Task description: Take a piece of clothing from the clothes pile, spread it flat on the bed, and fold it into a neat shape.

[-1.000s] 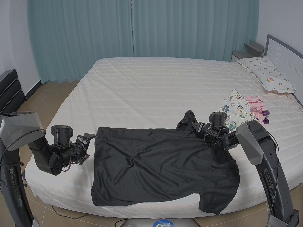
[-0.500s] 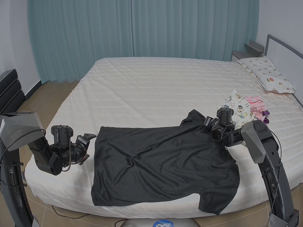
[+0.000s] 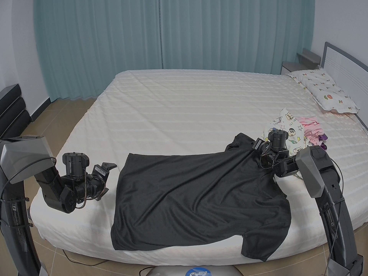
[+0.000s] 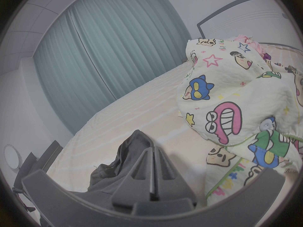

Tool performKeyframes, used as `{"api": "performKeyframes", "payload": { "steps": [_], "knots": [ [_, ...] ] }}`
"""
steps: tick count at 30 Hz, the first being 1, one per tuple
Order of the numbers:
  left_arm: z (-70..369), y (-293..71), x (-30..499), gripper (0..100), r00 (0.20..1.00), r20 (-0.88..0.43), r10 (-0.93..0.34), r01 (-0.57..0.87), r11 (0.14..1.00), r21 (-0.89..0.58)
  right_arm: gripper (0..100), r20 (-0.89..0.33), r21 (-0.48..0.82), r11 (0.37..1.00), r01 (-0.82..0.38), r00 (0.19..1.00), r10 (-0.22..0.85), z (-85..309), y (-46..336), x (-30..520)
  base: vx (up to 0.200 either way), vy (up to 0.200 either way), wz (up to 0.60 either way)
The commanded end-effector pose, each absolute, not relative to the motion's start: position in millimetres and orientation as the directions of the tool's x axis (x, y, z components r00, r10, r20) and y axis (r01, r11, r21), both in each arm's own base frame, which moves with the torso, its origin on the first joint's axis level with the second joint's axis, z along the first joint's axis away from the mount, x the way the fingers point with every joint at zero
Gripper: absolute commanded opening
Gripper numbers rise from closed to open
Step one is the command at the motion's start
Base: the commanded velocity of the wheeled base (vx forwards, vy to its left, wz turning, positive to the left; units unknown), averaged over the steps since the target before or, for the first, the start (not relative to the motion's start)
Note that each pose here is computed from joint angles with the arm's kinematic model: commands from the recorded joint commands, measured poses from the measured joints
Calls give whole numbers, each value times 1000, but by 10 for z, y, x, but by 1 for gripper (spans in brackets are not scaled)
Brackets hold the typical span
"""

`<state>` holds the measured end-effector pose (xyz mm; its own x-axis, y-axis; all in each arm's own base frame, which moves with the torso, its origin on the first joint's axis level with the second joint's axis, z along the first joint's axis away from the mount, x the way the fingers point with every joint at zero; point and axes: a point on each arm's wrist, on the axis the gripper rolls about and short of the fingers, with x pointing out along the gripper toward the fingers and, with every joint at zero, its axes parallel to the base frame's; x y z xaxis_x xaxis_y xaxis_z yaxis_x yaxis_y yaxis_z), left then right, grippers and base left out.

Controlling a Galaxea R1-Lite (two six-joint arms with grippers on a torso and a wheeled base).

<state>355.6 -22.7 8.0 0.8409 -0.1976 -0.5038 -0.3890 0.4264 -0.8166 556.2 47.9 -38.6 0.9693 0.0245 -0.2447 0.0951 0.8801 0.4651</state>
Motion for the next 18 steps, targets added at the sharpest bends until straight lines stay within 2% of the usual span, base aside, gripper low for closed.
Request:
{"api": "performKeyframes", "payload": {
  "steps": [1, 3, 7, 10, 18],
  "knots": [
    [94, -232, 3588, 100, 847, -494, -198, -377, 432, -820, 0, -247, 467, 879, 95, 969, 26, -311, 488, 5529, 0, 0, 0],
    [133, -230, 3641, 100, 857, -475, -199, -351, 450, -821, 0, -247, 467, 879, 93, 969, 29, -280, 495, 5509, 0, 0, 0],
    [194, -247, 3844, 100, 876, -439, -200, -268, 556, -787, 0, -248, 467, 880, 84, 968, 40, -288, 551, 5476, 0, 0, 0],
    [218, -262, 4014, 100, 865, -461, -199, -246, 632, -735, 0, -247, 468, 881, 71, 968, 53, -314, 633, 5451, 0, 0, 0],
    [148, -398, 4574, 100, 868, -449, -214, -215, 653, -726, 0, -254, 466, 883, 64, 965, 65, -285, 689, 5360, 0, 0, 0]
  ]
}}
